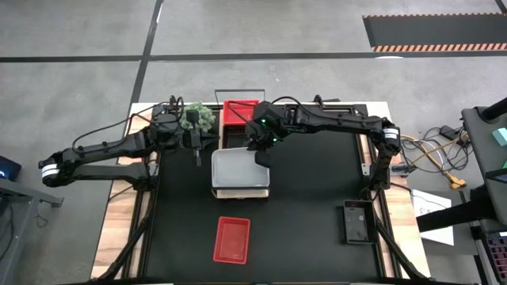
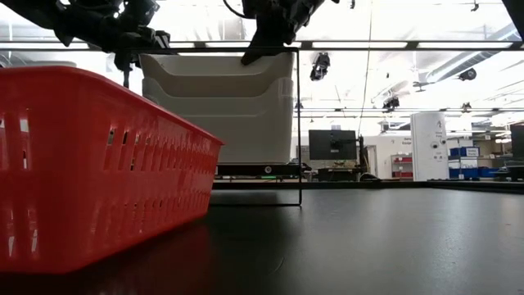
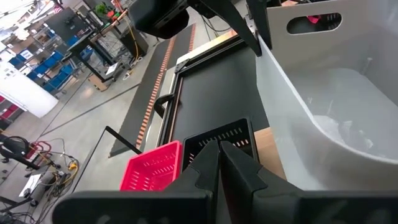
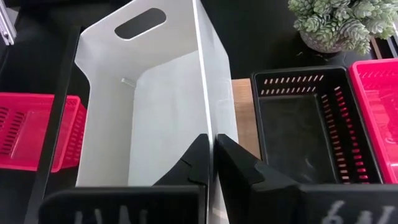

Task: Stack baskets on shelf by color
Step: Stack the gray bin on top of the gray bin on the shelf, then stack the black bin on top of the other black bin on the shelf

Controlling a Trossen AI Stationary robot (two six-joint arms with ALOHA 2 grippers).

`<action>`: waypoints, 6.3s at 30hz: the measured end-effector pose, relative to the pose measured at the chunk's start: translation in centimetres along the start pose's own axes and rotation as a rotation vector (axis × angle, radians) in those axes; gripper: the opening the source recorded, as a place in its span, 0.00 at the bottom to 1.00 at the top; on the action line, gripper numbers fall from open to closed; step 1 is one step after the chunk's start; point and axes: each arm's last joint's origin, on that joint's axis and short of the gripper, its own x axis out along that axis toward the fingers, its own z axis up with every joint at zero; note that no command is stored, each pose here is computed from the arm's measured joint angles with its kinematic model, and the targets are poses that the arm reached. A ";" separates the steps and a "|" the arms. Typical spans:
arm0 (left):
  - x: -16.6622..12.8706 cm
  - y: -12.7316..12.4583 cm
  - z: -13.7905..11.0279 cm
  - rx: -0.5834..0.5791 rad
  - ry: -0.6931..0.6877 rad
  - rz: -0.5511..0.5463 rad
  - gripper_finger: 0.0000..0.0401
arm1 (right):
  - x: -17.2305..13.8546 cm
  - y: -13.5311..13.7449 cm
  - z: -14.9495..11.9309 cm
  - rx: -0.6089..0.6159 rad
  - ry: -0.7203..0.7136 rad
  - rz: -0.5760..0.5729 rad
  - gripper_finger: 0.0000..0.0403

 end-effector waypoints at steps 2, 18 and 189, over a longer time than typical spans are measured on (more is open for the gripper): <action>0.0 0.0 0.0 0.000 0.000 0.000 0.00 | -0.2 0.0 0.1 0.011 -0.004 0.000 0.03; 0.0 0.0 0.0 0.000 0.000 0.000 0.00 | -1.6 -1.0 0.5 0.146 -0.020 0.063 0.03; -1.5 4.4 -2.6 0.051 0.202 0.413 0.00 | -0.7 -4.9 0.6 -0.066 0.094 -0.263 0.02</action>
